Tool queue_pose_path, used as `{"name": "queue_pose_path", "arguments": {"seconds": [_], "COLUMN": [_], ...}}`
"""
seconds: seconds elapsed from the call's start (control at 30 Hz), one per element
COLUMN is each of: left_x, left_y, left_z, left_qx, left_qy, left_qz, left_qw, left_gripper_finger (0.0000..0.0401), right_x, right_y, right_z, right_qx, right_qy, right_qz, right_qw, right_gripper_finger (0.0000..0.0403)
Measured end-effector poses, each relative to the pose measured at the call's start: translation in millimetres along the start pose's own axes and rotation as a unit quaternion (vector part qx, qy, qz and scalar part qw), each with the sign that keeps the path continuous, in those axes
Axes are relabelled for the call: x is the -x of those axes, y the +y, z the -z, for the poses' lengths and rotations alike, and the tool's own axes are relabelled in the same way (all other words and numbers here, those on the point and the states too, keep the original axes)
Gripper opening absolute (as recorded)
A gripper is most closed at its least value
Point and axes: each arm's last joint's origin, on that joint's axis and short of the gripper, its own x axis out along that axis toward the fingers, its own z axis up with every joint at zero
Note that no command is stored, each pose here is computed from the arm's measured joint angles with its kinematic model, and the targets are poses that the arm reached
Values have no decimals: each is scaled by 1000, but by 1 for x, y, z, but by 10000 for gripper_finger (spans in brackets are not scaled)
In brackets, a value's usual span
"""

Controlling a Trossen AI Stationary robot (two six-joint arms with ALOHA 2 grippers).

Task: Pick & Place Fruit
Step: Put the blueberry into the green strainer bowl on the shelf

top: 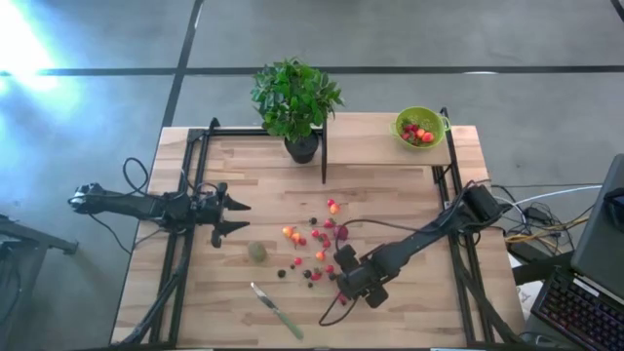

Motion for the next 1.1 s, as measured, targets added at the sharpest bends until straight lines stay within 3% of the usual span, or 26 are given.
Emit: {"name": "queue_pose_path", "arguments": {"seconds": [0.8,1.1], "left_x": [0,0], "left_y": [0,0], "left_z": [0,0], "left_qx": [0,0], "left_qy": [0,0], "left_qz": [0,0], "left_qw": [1000,1000], "left_gripper_finger": [229,229], "right_x": [2,3], "right_y": [0,0], "right_z": [-4,-4], "right_qx": [-15,-15], "right_qy": [-10,-11], "right_qz": [-12,-11], "right_qw": [1000,1000], "right_gripper_finger": [55,51]}}
